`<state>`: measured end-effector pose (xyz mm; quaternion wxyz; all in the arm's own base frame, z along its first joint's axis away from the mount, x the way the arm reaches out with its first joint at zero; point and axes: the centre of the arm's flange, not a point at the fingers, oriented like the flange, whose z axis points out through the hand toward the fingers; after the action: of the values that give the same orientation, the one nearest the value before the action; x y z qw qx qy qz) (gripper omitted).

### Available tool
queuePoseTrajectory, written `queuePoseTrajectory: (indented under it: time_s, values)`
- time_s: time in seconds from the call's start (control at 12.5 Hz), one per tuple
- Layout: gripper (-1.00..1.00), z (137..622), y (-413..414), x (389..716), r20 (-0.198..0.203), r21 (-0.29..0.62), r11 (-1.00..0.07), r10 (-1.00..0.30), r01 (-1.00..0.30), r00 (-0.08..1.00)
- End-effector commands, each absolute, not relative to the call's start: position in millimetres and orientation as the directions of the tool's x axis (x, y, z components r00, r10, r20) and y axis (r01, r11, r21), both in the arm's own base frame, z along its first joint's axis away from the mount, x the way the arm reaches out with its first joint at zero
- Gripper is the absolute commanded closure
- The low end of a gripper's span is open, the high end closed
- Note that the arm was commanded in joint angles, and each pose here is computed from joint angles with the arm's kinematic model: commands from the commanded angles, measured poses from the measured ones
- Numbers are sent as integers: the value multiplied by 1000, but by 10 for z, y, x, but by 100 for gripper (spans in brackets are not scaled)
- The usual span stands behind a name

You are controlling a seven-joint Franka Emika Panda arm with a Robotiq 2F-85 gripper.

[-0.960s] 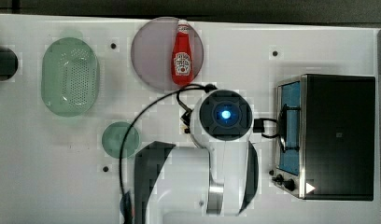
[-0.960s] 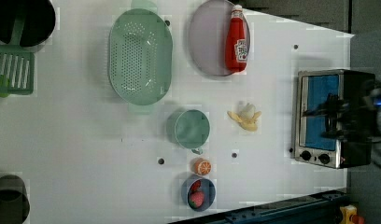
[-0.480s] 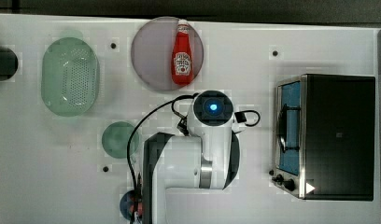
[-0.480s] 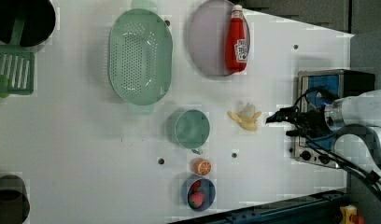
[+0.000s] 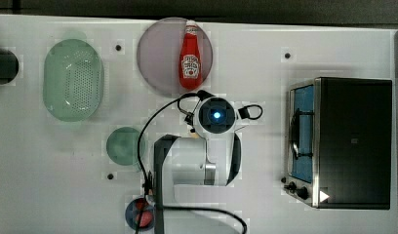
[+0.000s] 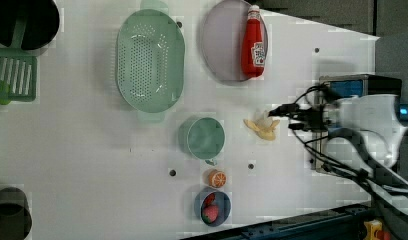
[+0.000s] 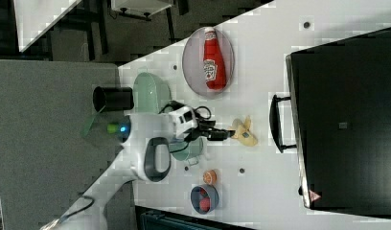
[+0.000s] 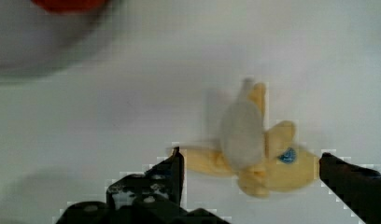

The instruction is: Pick Banana and place it in mug.

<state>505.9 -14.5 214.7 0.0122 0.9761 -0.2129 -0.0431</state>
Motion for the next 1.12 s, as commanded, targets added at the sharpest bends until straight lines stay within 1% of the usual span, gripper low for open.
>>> queuePoseTrajectory:
  time_s: [0.08, 0.16, 0.32, 0.4, 0.56, 0.64, 0.72, 0.8, 1.04, 1.12]
  values:
    - [-100, 1808, -132, 4940, -70, 40, -935, -354, -352, 933]
    - [-100, 1708, -121, 4929, -62, 37, -936, -351, -350, 934]
    - [-100, 1570, -114, 4932, -31, 26, -937, -350, -349, 936]
    - [-100, 1501, -100, 4913, -30, 25, -938, -347, -346, 937]
    - [-100, 1409, -72, 4861, -41, 26, -940, -342, -341, 939]
    - [-92, 1406, -62, 4856, -39, 25, -940, -340, -340, 939]
    - [-69, 1406, -60, 4857, -39, 24, -940, -340, -340, 940]
    - [-42, 1397, -67, 4840, -42, 26, -940, -341, -341, 939]
    - [25, 1412, -58, 4860, -30, 21, -940, -340, -339, 940]
    - [28, 1426, -52, 4867, -27, 19, -941, -339, -338, 941]
